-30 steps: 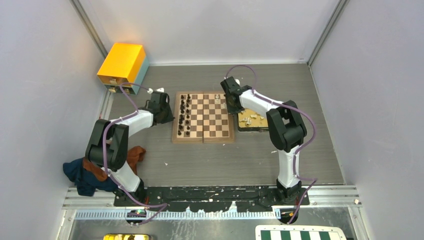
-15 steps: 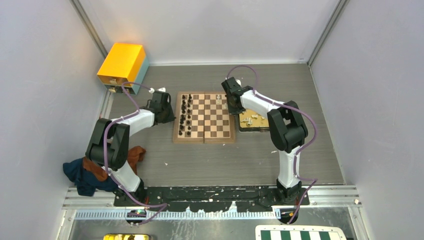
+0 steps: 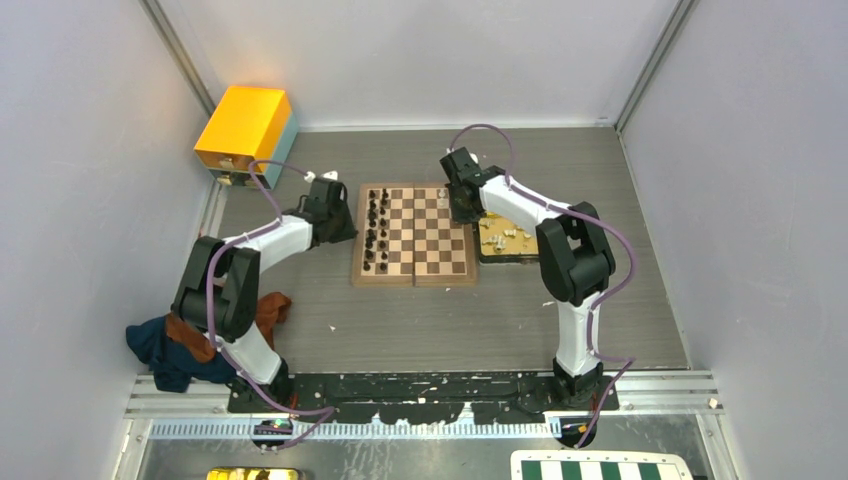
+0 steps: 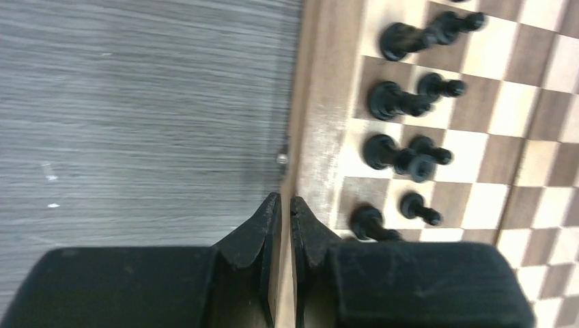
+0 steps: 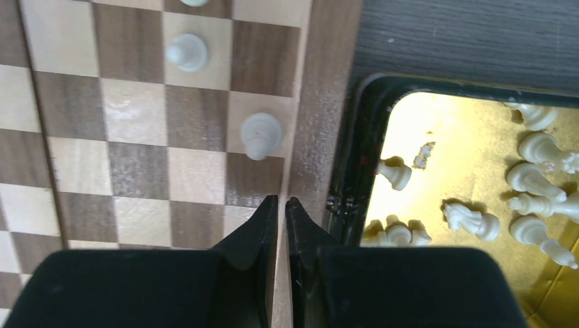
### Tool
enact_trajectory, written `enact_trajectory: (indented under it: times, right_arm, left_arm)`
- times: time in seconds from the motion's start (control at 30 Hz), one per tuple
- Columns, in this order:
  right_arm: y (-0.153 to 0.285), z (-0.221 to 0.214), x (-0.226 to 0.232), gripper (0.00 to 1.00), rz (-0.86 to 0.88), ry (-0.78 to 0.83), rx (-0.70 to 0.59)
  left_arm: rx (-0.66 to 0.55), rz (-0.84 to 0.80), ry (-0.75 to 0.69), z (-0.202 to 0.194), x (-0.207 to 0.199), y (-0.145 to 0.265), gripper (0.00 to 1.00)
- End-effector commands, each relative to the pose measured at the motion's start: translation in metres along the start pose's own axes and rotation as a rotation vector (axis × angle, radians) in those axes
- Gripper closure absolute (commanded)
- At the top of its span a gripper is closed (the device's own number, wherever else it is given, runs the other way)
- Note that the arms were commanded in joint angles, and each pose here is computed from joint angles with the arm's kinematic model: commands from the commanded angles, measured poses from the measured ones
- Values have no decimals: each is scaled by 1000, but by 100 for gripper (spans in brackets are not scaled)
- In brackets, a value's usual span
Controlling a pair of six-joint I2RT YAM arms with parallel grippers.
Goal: Set up the chess pieces on the board
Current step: Move the chessboard to the center of the board, then pick up the chess piece from the storage box.
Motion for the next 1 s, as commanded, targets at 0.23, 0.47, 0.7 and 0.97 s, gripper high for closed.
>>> enact_trajectory:
  times: [0.23, 0.47, 0.7, 0.97]
  right_arm:
    - [43, 43, -4, 85, 38, -30, -141]
    - [64, 47, -13, 85, 26, -37, -171]
    - [91, 54, -44, 82, -36, -90, -214]
    - [93, 39, -94, 57, -130, -229, -205]
  left_arm:
    - [-65, -132, 6, 26, -41, 16, 88]
    - [-97, -82, 26, 37, -27, 25, 88]
    - [-175, -41, 81, 61, -3, 51, 86]
    - [-245, -27, 79, 83, 5, 84, 53]
Point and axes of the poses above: each gripper's point midway between its finger pads, its own y axis back along the fingers, its own x axis along the line the jaws close on, z = x × y, the point moved 2 cm from there along y, back along the fingers, and after that the axes turned 10 degrees about y, right-handed, at the moved point
